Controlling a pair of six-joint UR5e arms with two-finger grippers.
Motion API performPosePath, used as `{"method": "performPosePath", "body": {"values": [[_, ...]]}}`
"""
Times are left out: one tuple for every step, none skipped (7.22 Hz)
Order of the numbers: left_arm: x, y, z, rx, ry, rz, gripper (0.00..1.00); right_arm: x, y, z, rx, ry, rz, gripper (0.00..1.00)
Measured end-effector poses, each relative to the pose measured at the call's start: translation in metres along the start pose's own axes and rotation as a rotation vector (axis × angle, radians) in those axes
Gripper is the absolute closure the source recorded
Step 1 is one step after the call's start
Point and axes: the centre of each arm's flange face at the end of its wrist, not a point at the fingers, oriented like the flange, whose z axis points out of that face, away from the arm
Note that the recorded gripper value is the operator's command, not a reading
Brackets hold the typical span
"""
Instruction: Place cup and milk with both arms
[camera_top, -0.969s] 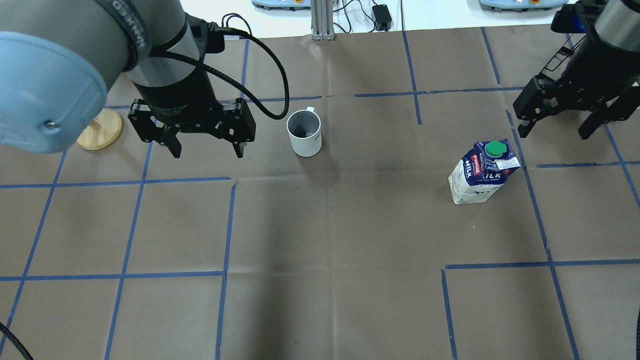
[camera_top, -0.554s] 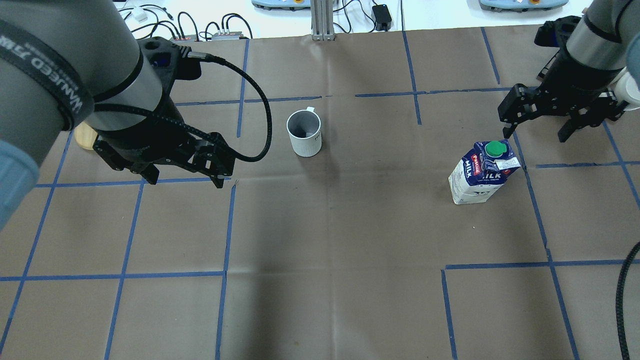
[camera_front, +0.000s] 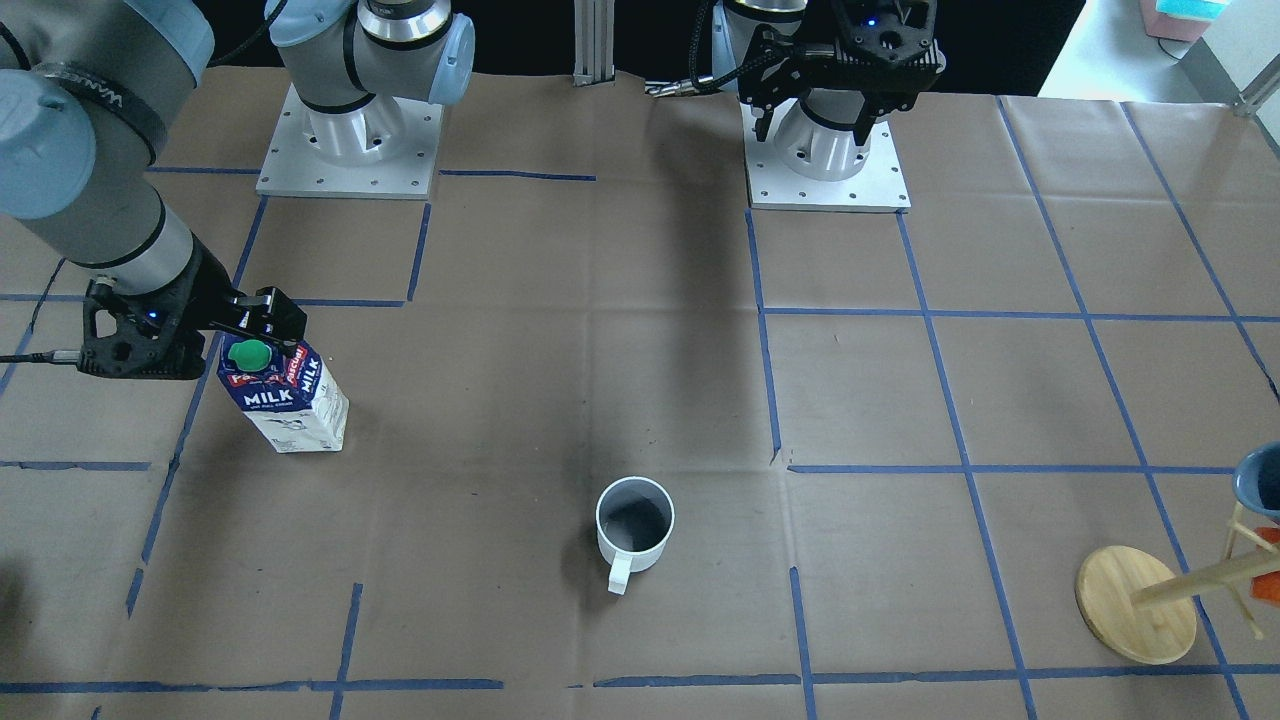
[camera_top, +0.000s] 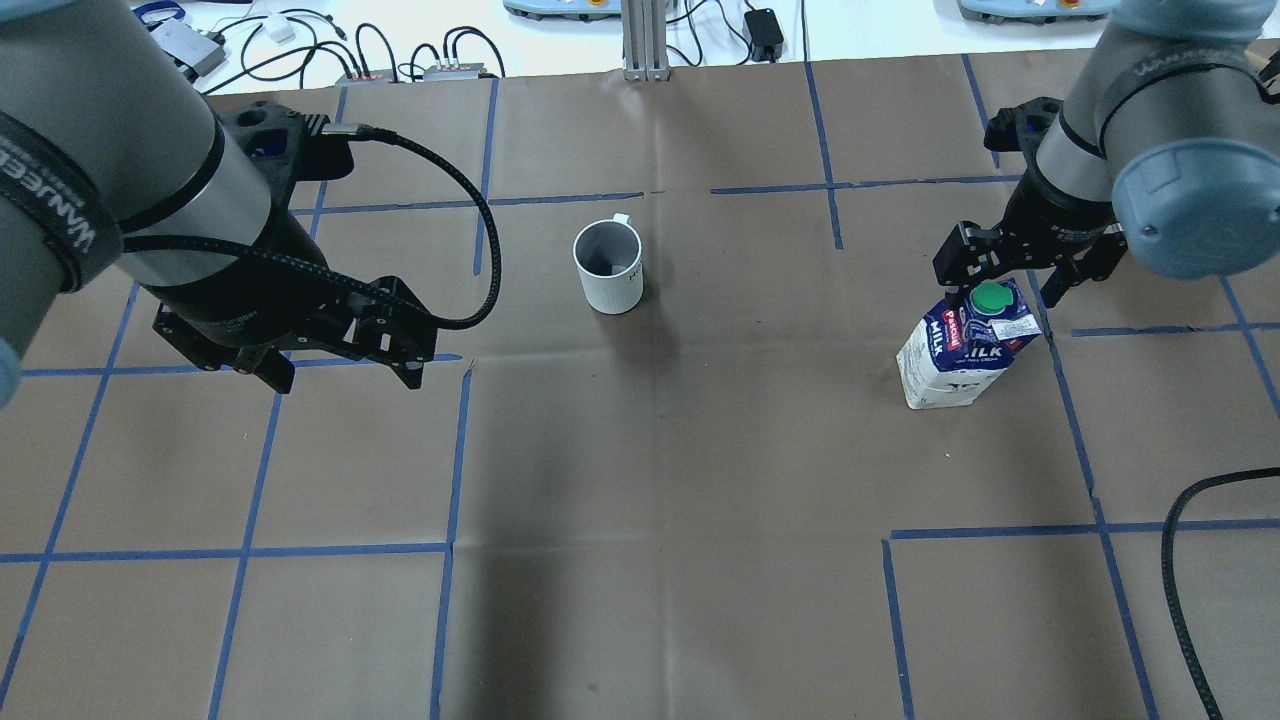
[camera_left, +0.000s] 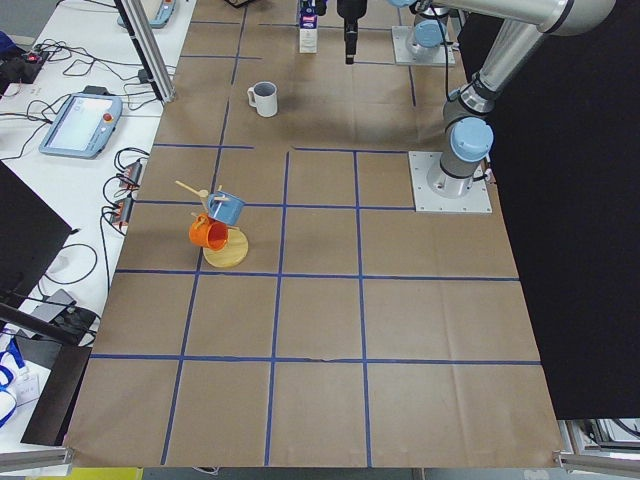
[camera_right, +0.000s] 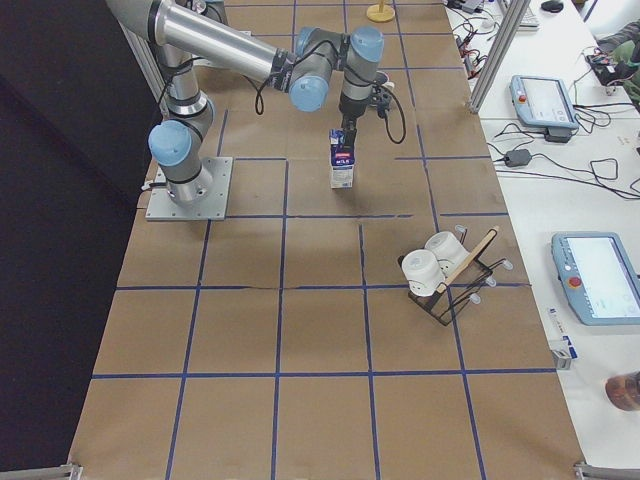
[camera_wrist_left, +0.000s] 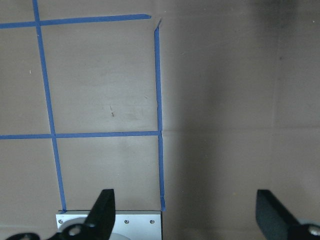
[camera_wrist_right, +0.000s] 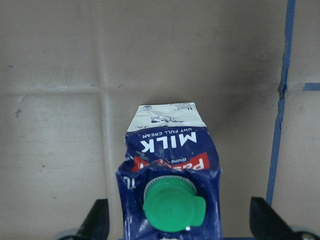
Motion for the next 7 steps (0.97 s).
{"method": "performPosePath", "body": {"values": [[0.0, 0.003, -0.001, 0.002, 0.007, 0.0, 0.0, -0.001, 0.0, 0.013, 0.027, 0.005, -0.037, 0.0], [0.0, 0.006, 0.001, -0.002, 0.009, 0.0, 0.0, -0.001, 0.0, 0.023, 0.043, 0.009, -0.054, 0.0], [-0.001, 0.007, 0.008, -0.011, 0.01, -0.003, 0.0, -0.002, 0.0, 0.029, 0.048, 0.011, -0.061, 0.0], [-0.002, 0.007, 0.014, -0.012, 0.012, -0.008, 0.0, -0.001, 0.001, 0.03, 0.052, 0.017, -0.059, 0.0], [-0.003, 0.006, 0.016, -0.006, 0.012, -0.01, 0.0, -0.001, 0.002, 0.029, 0.057, 0.022, -0.053, 0.14], [-0.003, 0.005, 0.018, 0.001, 0.012, -0.012, 0.0, -0.001, 0.002, 0.028, 0.059, 0.023, -0.049, 0.32], [-0.004, 0.003, 0.019, 0.009, 0.013, -0.012, 0.0, -0.001, 0.002, 0.028, 0.056, 0.021, -0.046, 0.34]]}}
